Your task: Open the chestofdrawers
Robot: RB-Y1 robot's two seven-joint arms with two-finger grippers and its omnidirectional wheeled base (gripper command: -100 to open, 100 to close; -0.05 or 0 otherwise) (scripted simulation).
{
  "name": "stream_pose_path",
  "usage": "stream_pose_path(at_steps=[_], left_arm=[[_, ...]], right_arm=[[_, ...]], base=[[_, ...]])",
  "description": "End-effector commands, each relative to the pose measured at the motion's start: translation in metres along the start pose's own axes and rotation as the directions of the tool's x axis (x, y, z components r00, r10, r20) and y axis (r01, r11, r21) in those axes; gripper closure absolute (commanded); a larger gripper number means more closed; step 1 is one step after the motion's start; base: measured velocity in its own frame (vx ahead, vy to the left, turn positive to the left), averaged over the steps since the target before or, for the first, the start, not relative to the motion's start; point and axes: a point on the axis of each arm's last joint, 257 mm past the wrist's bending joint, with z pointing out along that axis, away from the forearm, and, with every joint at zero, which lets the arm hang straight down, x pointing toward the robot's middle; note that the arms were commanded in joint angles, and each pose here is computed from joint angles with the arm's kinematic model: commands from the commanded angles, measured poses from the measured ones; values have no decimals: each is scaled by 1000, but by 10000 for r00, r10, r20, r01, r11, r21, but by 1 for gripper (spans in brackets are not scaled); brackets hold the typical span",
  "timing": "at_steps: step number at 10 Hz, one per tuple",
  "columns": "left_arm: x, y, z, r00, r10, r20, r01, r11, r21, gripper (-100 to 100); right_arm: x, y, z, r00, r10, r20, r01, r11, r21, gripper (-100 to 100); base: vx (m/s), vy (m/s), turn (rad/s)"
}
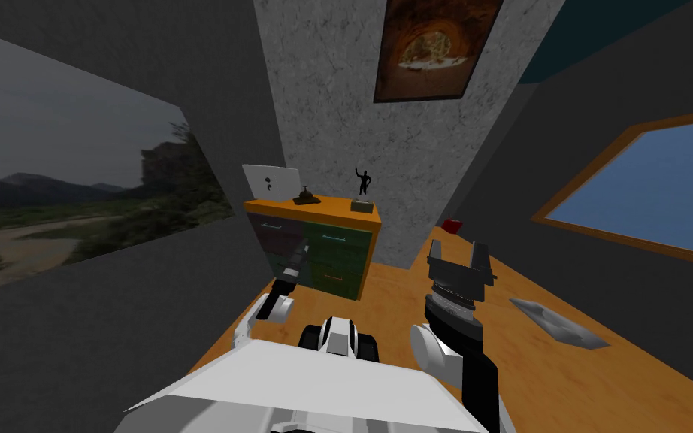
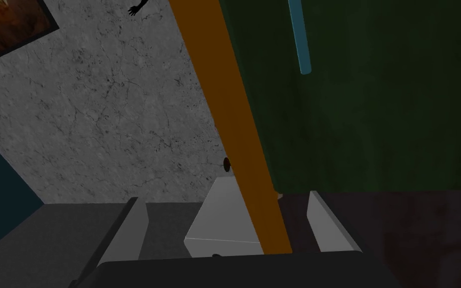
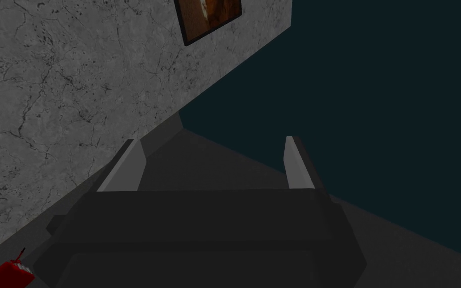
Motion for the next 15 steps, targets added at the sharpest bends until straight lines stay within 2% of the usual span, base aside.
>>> stream_pose_path(at_steps=[1, 3, 5, 8, 9, 10, 12, 15], left_arm=[[13, 28, 0, 9991, 221, -356, -243, 9978, -624, -100], [22, 49, -1, 9975, 364, -614, -427, 9936, -1042, -100], [26, 61, -2, 9958, 474, -788, -573, 9901, -1284, -100], [20, 49, 9, 9964, 463, -713, -548, 9910, -1220, -100], [21, 51, 6, 9963, 463, -718, -547, 9913, -1196, -100], [24, 56, 0, 9963, 447, -733, -534, 9912, -1213, 100], [22, 49, 3, 9961, 442, -761, -531, 9916, -1182, 100], [22, 41, 3, 9958, 427, -812, -517, 9923, -1125, 100]], right_arm=[[0, 0, 0, 10000, 0, 0, 0, 10000, 0, 0], [0, 0, 0, 10000, -1, 0, 1, 10000, 0, 0], [0, 0, 0, 10000, -1, 0, 1, 10000, 0, 0], [0, 0, 0, 10000, 0, 0, 0, 10000, 0, 0], [0, 0, 0, 10000, 0, 0, 0, 10000, 0, 0], [0, 0, 0, 10000, 0, 0, 0, 10000, -1, 0], [0, 0, 0, 10000, 1, -1, -1, 10000, -1, 0], [0, 0, 0, 10000, 3, -1, -3, 10000, -2, 0]], base=[[143, -49, -53], [135, -33, -49], [101, -28, -40], [58, -6, -13], [36, -1, -3], [-49, 4, 24], [-70, -6, 16], [-198, 1, 18]])
